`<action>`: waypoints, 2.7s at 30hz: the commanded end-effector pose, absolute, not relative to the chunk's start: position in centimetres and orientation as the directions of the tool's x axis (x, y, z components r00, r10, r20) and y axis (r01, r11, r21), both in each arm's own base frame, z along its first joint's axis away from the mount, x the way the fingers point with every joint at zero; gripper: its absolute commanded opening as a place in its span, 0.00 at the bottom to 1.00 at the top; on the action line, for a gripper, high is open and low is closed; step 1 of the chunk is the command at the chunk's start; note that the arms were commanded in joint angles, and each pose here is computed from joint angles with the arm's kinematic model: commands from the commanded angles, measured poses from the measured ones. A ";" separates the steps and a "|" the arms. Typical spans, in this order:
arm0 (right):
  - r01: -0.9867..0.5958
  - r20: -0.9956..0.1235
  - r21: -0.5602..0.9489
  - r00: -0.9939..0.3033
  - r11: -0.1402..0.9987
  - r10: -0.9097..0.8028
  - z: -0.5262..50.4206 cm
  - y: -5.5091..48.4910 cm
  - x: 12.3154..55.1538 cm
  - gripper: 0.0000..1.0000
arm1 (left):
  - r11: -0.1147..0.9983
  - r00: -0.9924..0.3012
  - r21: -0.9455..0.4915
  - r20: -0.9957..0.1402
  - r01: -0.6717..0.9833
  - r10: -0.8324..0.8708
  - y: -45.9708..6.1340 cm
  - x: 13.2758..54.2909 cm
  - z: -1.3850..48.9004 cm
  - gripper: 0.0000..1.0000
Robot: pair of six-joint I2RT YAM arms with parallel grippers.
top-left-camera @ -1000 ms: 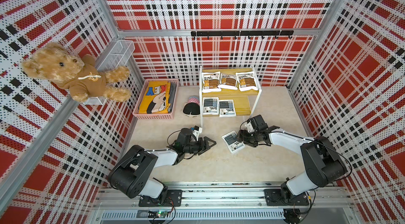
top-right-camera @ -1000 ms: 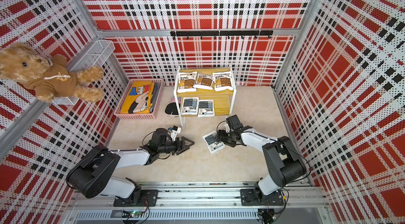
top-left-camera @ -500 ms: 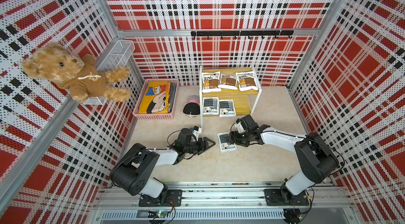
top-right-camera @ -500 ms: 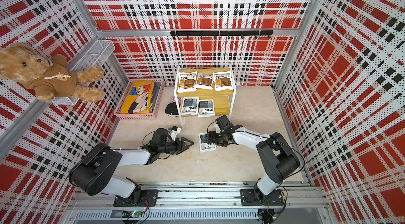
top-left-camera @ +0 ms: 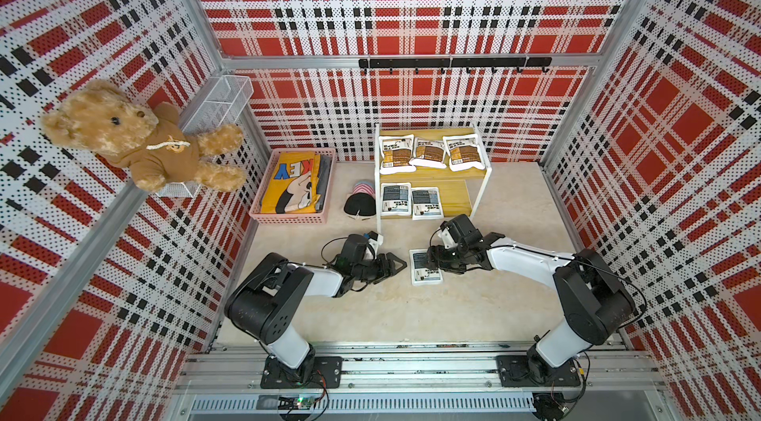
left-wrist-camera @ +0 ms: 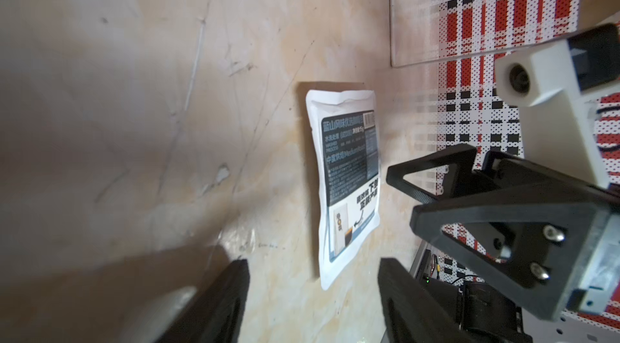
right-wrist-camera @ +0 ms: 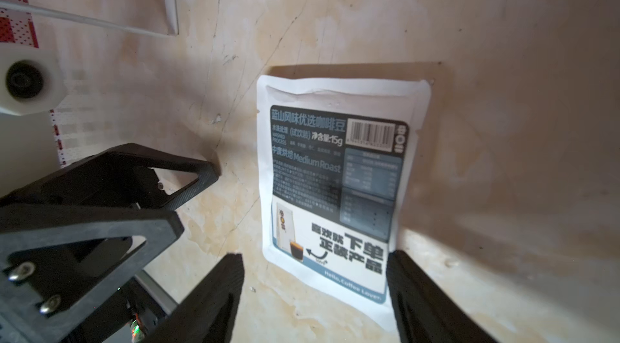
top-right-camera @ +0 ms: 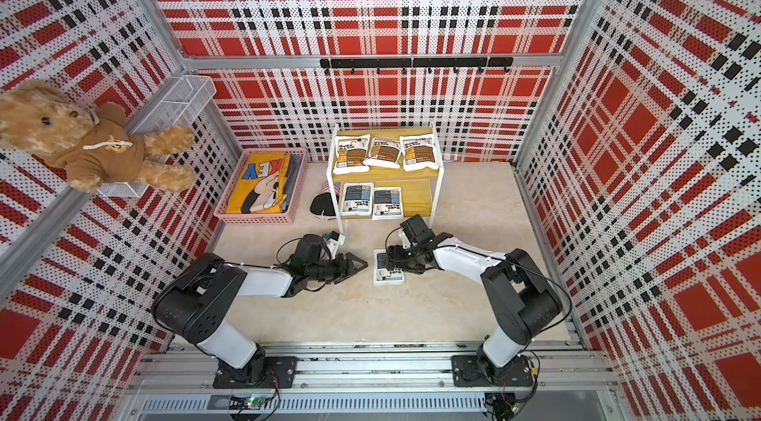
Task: Place the bagged coffee beans on the shelf by color
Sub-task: Move the bagged coffee beans to the center of the board, then pick up the bagged coffee beans at the center of the board.
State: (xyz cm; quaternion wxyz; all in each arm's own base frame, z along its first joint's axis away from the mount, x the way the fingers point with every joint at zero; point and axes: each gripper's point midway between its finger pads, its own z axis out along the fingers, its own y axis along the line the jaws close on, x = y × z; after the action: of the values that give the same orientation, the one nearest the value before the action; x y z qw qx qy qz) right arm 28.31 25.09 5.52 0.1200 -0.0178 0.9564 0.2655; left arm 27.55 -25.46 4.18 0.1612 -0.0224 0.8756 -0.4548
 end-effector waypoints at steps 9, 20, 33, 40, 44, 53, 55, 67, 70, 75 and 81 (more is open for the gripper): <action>-0.062 -0.233 0.471 -0.971 0.880 0.056 4.7 23.9 29.1 0.73 | 0.640 -0.954 -0.753 -0.282 0.152 -0.106 -26.3 27.6 2.7 0.68; -0.067 -0.196 0.497 -0.980 0.865 0.036 3.6 25.2 29.3 0.70 | 0.681 -0.963 -0.716 -0.263 0.155 -0.057 -26.5 27.2 1.4 0.68; -0.113 -0.186 0.520 -0.982 0.847 -0.017 3.4 27.8 29.0 0.69 | 0.704 -0.971 -0.692 -0.239 0.160 -0.014 -27.0 26.5 -0.1 0.67; -0.116 -0.176 0.548 -0.984 0.829 -0.021 3.3 28.7 28.6 0.69 | 0.689 -0.972 -0.706 -0.235 0.164 -0.009 -27.5 26.2 -0.1 0.63; -0.112 -0.166 0.560 -0.986 0.821 -0.021 3.0 29.0 28.4 0.68 | 0.670 -0.973 -0.724 -0.231 0.165 -0.009 -27.8 26.0 0.1 0.59; -0.098 -0.125 0.580 -0.992 0.808 -0.031 2.0 29.4 27.7 0.67 | 0.608 -0.978 -0.778 -0.210 0.157 -0.016 -28.3 25.1 0.6 0.53; -0.092 -0.117 0.580 -0.993 0.809 -0.029 1.7 29.3 27.6 0.67 | 0.608 -0.977 -0.778 -0.212 0.159 -0.016 -28.2 25.1 0.6 0.50; -0.084 -0.109 0.574 -0.994 0.815 -0.026 1.5 29.0 27.3 0.67 | 0.605 -0.980 -0.783 -0.197 0.146 -0.018 -28.0 25.0 0.4 0.38; -0.083 -0.112 0.571 -0.993 0.817 -0.023 1.6 29.0 27.4 0.67 | 0.606 -0.980 -0.783 -0.195 0.139 -0.026 -27.6 25.0 0.4 0.32; -0.083 -0.120 0.560 -0.993 0.824 -0.019 1.8 28.7 27.4 0.69 | 0.607 -0.983 -0.785 -0.182 0.124 -0.034 -26.9 24.8 0.2 0.22; -0.082 -0.141 0.549 -0.990 0.832 -0.005 2.4 28.1 27.3 0.71 | 0.597 -0.982 -0.793 -0.185 0.120 -0.049 -26.5 24.8 0.8 0.20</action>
State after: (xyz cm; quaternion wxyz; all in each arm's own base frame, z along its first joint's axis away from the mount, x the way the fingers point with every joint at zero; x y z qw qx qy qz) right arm 28.83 29.62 3.84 0.0857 -0.0345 0.9415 0.3240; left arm 25.74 -27.63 1.97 0.1118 0.0354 0.8766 -0.4667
